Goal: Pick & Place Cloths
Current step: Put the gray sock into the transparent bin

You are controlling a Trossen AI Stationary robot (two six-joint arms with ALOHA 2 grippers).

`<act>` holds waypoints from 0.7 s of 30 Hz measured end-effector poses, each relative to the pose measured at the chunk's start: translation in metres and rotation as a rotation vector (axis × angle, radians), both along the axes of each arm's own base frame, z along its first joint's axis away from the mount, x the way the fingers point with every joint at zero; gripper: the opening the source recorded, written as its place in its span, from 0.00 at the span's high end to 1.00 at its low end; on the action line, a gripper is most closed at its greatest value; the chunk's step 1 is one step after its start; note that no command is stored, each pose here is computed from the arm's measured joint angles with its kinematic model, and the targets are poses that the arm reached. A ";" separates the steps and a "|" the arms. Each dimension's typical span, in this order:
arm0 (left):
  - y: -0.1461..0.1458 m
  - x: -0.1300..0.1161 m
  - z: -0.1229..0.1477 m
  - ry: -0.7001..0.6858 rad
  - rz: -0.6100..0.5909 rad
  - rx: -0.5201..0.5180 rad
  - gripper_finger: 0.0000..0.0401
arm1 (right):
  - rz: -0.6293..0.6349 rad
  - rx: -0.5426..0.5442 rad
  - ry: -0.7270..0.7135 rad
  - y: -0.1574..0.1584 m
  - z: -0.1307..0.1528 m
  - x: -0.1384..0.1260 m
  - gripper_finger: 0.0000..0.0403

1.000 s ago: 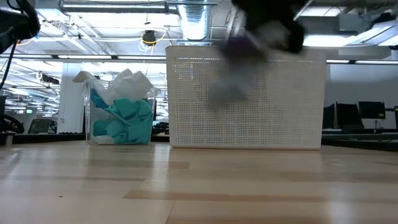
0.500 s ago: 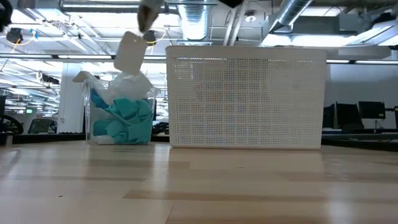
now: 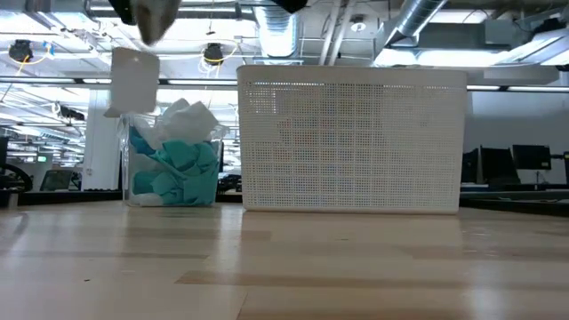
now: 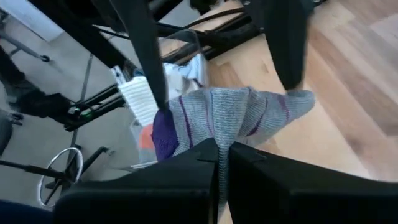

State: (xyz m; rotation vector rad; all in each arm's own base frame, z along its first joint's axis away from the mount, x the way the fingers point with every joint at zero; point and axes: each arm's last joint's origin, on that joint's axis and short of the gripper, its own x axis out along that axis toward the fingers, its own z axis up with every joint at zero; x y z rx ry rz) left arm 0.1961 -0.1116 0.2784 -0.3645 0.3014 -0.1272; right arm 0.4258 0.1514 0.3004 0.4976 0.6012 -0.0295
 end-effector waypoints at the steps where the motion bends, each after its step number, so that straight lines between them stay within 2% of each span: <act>1: -0.001 0.004 -0.002 0.008 -0.029 -0.009 0.28 | 0.004 0.003 -0.003 0.001 0.000 0.002 1.00; 4: -0.003 0.012 -0.009 0.038 -0.102 -0.025 0.28 | 0.024 0.012 0.003 0.004 0.000 0.002 1.00; 11: -0.004 0.026 -0.025 0.101 -0.103 -0.006 0.28 | 0.033 0.013 -0.006 0.006 0.004 0.000 1.00; 14: -0.003 0.029 -0.027 0.110 -0.148 -0.025 0.30 | 0.035 0.014 -0.011 0.007 0.005 -0.001 1.00; 17: -0.002 0.031 -0.027 0.107 -0.164 -0.038 0.41 | 0.037 0.014 -0.014 0.007 0.005 -0.001 1.00; 21: 0.000 0.032 -0.026 0.092 -0.157 -0.025 0.72 | 0.047 0.002 -0.034 0.007 0.007 0.000 1.00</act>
